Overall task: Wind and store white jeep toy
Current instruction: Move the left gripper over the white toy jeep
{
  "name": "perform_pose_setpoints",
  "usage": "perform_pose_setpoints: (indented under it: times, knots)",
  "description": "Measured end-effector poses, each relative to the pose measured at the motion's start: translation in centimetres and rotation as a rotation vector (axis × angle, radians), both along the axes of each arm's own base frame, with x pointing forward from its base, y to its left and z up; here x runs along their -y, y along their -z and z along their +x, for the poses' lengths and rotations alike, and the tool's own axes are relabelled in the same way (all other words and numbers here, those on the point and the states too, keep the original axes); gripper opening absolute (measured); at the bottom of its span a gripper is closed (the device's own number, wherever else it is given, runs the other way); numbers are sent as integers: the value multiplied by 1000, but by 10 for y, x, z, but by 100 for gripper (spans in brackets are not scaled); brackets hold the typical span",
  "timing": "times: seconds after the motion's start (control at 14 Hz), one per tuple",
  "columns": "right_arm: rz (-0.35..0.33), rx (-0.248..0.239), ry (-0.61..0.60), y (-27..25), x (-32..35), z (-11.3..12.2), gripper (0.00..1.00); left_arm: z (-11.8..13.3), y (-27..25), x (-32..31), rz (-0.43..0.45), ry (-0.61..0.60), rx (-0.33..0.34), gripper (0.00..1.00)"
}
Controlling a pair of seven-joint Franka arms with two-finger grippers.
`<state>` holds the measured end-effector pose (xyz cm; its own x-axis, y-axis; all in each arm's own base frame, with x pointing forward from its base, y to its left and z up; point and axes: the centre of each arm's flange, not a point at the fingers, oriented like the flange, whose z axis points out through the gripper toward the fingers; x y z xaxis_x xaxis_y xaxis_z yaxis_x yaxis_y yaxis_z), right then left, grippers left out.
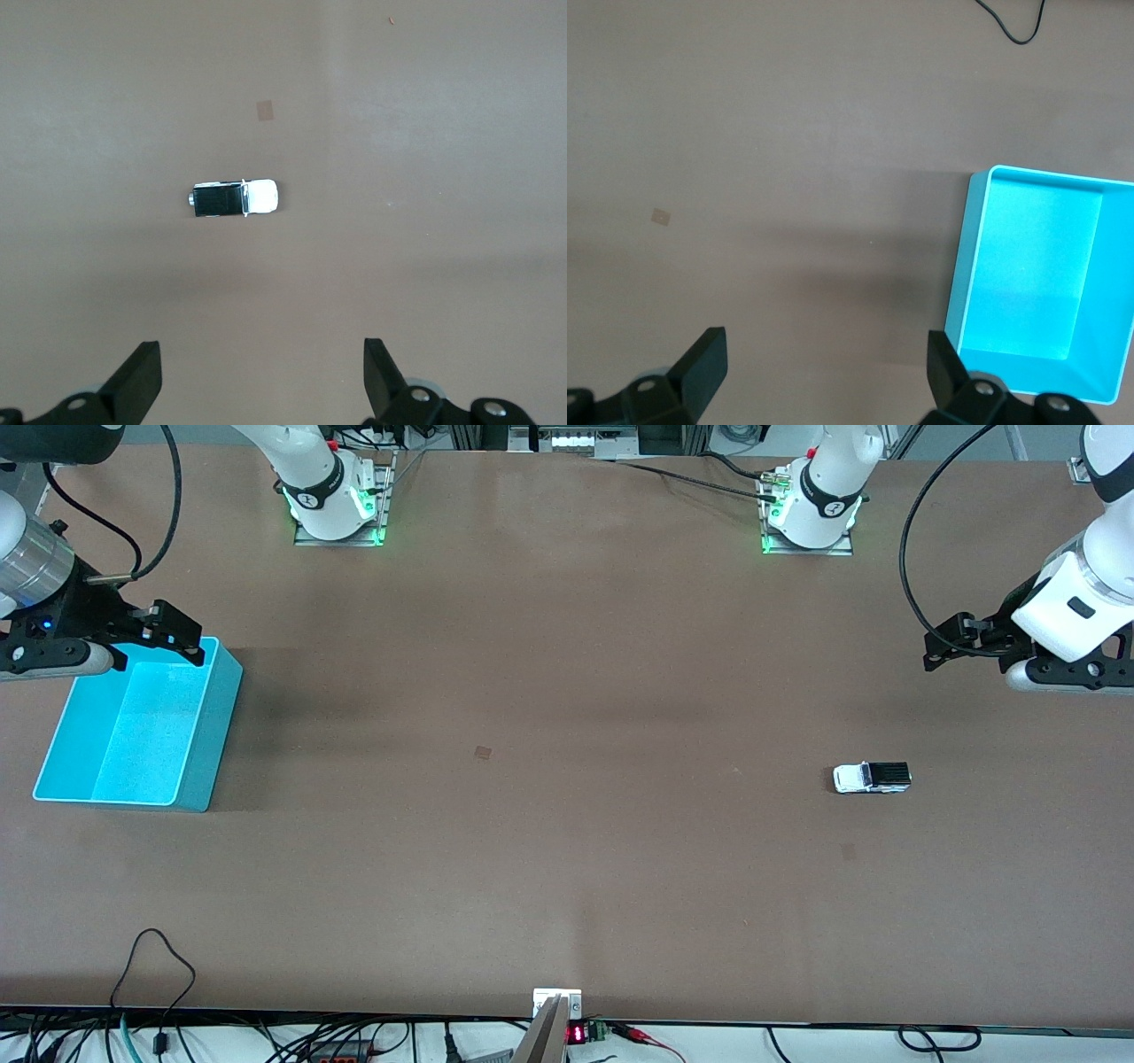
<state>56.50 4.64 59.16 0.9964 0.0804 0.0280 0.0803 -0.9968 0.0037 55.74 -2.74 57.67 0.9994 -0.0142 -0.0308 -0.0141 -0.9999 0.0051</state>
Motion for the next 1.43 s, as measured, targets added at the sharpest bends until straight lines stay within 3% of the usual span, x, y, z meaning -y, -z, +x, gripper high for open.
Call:
perform_pose_setpoints:
  times: [0.65, 0.93, 1.15, 1.43]
  knots:
    - [-1, -8, 2, 1, 0, -1, 100, -3, -1, -4, 2, -12, -7, 100]
    - [-1, -8, 2, 1, 0, -1, 100, -15, 11, 0, 7, 1, -113, 100]
    - [-1, -8, 2, 1, 0, -1, 100, -17, 16, 3, -2, 120, -135, 100]
    - [-1, -9, 2, 1, 1, -1, 100, -13, 34, -27, -43, 385, -166, 100]
